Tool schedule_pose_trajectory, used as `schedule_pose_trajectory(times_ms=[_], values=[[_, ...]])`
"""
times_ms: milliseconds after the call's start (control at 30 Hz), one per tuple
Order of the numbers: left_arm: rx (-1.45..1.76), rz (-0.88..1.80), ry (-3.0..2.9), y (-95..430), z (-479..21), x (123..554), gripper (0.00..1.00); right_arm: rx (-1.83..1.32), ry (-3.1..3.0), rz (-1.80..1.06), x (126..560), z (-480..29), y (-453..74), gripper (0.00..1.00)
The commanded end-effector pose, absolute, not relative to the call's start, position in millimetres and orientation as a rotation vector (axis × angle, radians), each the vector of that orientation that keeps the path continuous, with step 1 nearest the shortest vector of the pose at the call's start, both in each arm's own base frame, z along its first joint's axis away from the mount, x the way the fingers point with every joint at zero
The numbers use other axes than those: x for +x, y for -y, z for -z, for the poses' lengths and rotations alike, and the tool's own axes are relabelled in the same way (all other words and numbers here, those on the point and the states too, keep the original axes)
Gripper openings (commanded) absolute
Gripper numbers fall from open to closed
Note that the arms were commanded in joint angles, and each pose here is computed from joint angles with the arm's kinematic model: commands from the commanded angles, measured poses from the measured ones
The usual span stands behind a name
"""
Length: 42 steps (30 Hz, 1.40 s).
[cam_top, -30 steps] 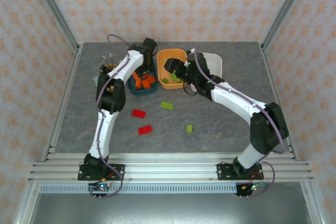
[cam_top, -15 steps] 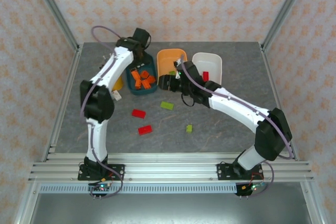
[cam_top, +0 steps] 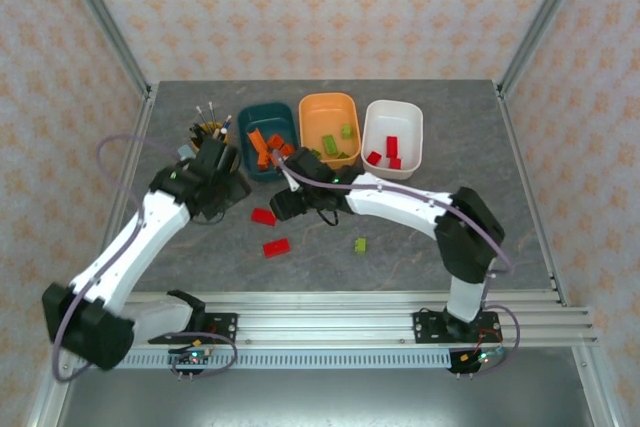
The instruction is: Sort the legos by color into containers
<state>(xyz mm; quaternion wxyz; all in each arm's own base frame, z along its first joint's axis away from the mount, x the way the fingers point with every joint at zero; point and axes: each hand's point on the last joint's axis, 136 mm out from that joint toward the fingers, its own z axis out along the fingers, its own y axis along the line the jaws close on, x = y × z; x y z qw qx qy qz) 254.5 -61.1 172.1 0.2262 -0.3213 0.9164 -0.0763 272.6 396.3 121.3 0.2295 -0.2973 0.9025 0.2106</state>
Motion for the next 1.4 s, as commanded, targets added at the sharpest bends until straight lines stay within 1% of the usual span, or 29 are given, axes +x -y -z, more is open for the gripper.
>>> schedule_pose_trajectory(times_ms=[0, 133, 233, 300, 367, 400, 567, 667, 733, 800, 1000, 1100, 1367], values=[[-0.952, 0.234, -2.428, 46, -177, 227, 0.69, -1.023, -2.476, -0.462, 261, -106, -408, 0.71], [-0.972, 0.256, -2.391, 31, -173, 190, 0.71, -1.088, -2.498, -0.401, 263, -84, -423, 0.72], [-0.979, 0.251, -2.399, 25, -171, 173, 0.72, -1.130, -2.498, -0.372, 263, -73, -432, 0.74], [-0.978, 0.259, -2.400, 24, -172, 168, 0.72, -1.150, -2.510, -0.341, 264, -64, -437, 0.74], [-0.974, 0.261, -2.398, 23, -174, 166, 0.72, -1.149, -2.524, -0.305, 268, -55, -438, 0.78], [-0.970, 0.263, -2.396, 23, -175, 166, 0.72, -1.140, -2.527, -0.278, 271, -51, -438, 0.79], [-0.961, 0.275, -2.402, 25, -178, 165, 0.72, -1.141, -2.526, -0.215, 283, -40, -444, 0.79], [-0.962, 0.280, -2.403, 25, -178, 164, 0.72, -1.165, -2.548, -0.221, 282, -31, -449, 0.71], [-0.962, 0.282, -2.399, 25, -179, 164, 0.72, -1.174, -2.562, -0.227, 282, -27, -452, 0.61], [-0.963, 0.287, -2.393, 25, -180, 164, 0.73, -1.172, -2.567, -0.233, 282, -25, -455, 0.56], [-0.965, 0.304, -2.386, 26, -181, 165, 0.73, -1.164, -2.568, -0.236, 283, -26, -457, 0.41], [-0.957, 0.340, -2.373, 30, -182, 168, 0.73, -1.151, -2.555, -0.258, 284, -37, -458, 0.33], [-0.816, 0.627, -2.316, 72, -204, 203, 0.75, -1.005, -2.482, -0.364, 289, -98, -452, 0.30]])
